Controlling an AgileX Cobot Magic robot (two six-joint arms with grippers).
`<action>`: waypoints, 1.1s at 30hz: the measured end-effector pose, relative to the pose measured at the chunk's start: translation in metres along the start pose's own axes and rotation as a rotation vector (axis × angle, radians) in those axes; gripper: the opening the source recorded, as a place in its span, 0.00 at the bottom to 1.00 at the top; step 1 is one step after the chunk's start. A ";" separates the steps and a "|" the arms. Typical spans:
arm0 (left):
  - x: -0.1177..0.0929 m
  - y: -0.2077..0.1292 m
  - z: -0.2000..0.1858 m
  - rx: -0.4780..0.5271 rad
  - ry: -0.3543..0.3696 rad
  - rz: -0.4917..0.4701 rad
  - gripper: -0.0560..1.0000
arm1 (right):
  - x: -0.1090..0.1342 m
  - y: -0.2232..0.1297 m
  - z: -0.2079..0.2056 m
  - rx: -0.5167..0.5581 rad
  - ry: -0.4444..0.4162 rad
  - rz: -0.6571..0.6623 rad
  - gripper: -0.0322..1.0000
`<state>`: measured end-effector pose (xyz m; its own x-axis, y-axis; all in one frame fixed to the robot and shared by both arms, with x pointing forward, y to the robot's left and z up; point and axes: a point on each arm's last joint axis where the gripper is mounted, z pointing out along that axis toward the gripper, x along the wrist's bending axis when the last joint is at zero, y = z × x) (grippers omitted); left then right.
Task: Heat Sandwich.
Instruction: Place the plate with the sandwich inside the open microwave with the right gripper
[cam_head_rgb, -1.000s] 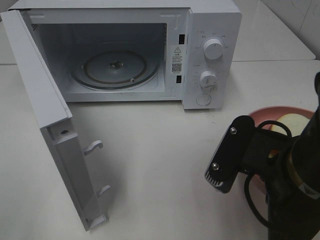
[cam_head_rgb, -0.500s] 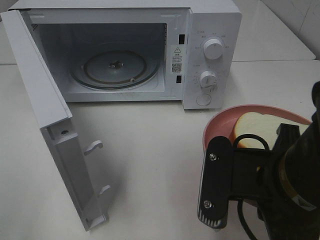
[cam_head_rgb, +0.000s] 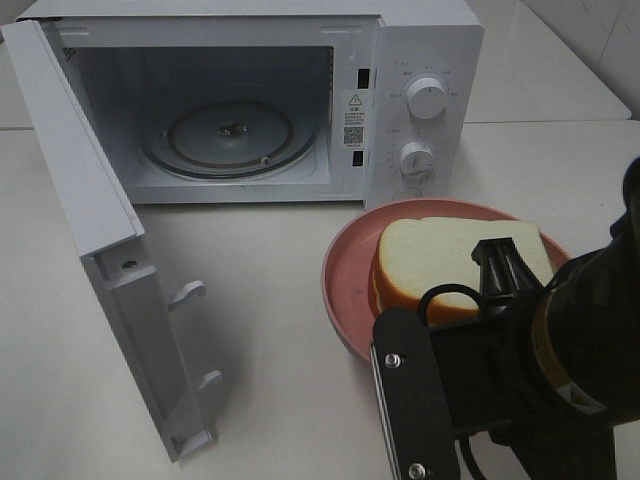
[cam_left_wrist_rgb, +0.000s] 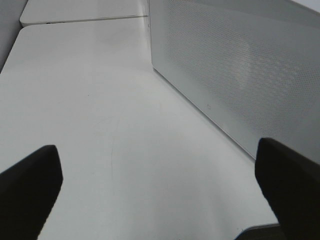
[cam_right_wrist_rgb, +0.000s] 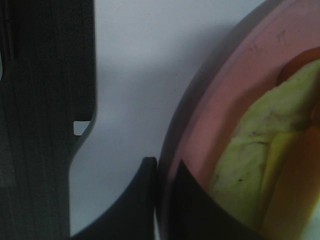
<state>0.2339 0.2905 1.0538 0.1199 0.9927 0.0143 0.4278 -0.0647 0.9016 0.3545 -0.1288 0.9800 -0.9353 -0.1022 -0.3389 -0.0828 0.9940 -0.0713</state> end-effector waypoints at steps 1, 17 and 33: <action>0.000 0.000 0.000 0.000 0.000 0.000 0.99 | 0.000 0.000 0.000 0.000 0.000 0.000 0.07; 0.000 0.000 0.000 0.000 0.000 0.000 0.99 | -0.015 -0.003 0.006 -0.064 -0.037 -0.225 0.07; 0.000 0.000 0.000 0.000 0.000 0.000 0.99 | -0.044 -0.028 0.019 -0.111 -0.040 -0.426 0.07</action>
<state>0.2339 0.2905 1.0538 0.1199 0.9927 0.0143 0.4278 -0.0647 0.9016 0.4041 -0.1534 0.9789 -0.7955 -0.5034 -0.3374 -0.4969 0.8605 -0.1123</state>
